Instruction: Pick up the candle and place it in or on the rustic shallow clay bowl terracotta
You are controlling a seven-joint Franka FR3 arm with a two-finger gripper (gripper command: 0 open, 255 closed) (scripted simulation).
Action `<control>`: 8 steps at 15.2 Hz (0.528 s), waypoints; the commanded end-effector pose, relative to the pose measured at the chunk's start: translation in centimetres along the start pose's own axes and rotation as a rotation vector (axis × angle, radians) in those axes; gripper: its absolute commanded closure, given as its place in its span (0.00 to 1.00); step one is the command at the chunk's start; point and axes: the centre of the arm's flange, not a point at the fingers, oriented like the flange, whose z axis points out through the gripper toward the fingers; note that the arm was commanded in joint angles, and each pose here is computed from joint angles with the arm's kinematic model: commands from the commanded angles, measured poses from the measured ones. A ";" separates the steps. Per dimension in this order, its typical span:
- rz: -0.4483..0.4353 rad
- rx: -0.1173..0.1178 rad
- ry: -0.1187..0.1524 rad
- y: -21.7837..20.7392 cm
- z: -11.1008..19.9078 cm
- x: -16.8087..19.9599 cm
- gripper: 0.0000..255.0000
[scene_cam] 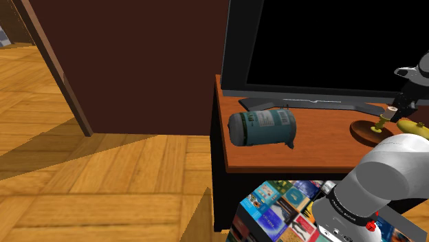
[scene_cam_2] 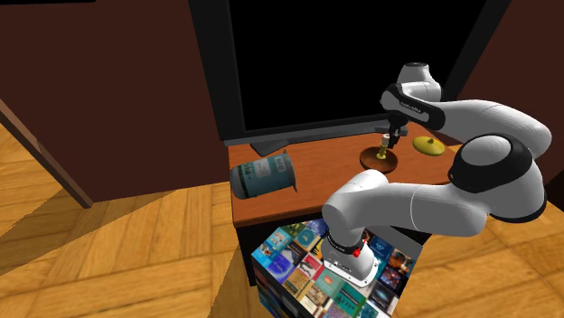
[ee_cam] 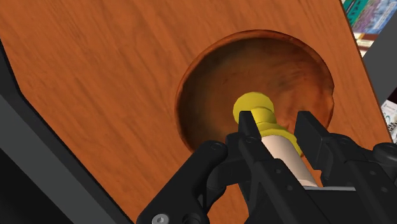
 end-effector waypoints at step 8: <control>0.000 0.000 0.000 0.0 0.1 0.0 0.00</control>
